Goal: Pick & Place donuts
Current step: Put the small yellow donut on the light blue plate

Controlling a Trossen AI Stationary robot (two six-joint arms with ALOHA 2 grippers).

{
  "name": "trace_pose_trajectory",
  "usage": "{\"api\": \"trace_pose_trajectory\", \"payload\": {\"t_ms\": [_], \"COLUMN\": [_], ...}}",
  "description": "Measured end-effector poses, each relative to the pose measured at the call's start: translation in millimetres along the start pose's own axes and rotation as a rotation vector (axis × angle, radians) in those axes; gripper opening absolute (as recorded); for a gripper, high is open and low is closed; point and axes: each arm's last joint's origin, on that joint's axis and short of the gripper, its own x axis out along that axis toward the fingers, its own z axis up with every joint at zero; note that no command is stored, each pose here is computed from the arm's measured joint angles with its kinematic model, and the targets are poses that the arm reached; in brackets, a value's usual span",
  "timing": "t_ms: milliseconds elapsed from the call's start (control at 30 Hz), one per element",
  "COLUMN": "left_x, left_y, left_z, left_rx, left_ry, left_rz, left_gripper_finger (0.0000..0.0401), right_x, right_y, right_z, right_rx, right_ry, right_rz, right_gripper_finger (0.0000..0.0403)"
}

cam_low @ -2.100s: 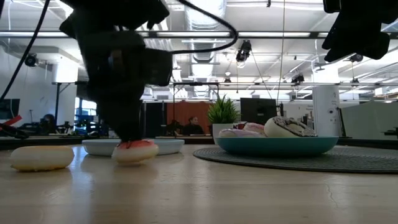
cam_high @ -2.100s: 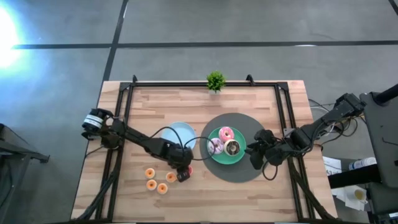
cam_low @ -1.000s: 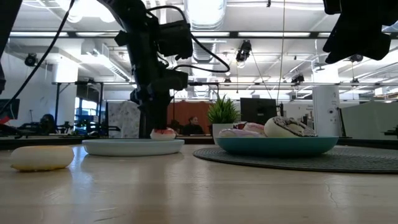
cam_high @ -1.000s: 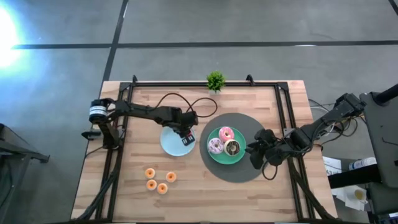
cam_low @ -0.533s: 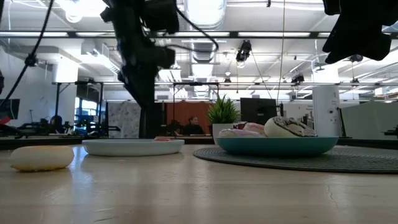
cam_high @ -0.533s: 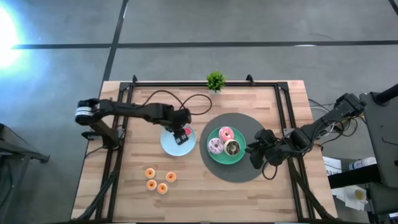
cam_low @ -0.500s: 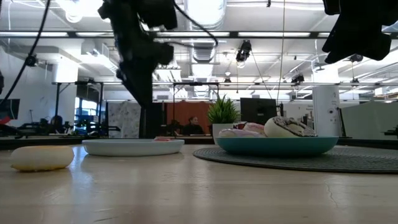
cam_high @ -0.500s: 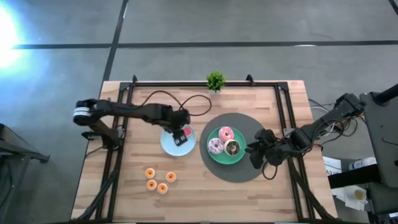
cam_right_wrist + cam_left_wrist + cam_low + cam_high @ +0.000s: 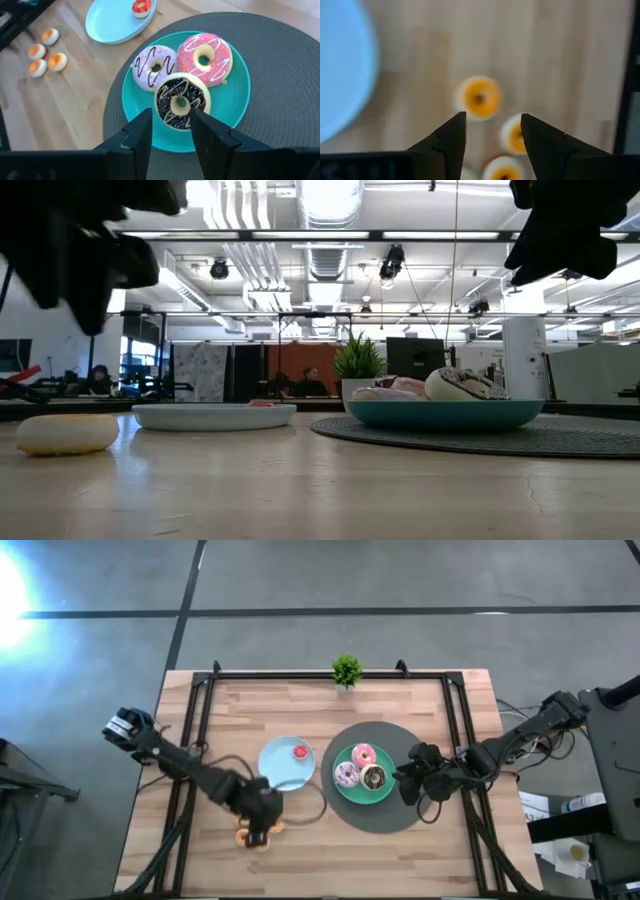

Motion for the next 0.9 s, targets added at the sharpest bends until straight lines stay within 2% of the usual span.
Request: {"api": "trace_pose_trajectory", "payload": {"t_ms": [100,233,400,767,900], "left_x": [10,26,45,56,60], "left_y": [-21,-36,-37,-34,-34], "left_z": [-9,-11,-7,-11,-12], "left_rx": [0.080,0.154,0.152,0.103,0.096], "left_ry": [-0.010,-0.030,-0.032,-0.006,-0.022], "left_rz": [0.005,0.096,0.202,0.232,0.197], "left_gripper_finger": [0.0162,0.0156,0.0143,0.0103,0.0095], "right_x": [1,2,2,2,2], "right_y": [-1,-1,-1,-1,-1], "right_z": [2,3,3,3,3], "right_rx": [0.008,0.015,0.021,0.043,0.040], "right_ry": [-0.005,-0.008,-0.008,-0.006,-0.005], "right_rz": [-0.008,-0.010,-0.008,-0.005,-0.006], "right_gripper_finger": [0.0123,0.0123,0.0123,0.0123,0.0123]}}
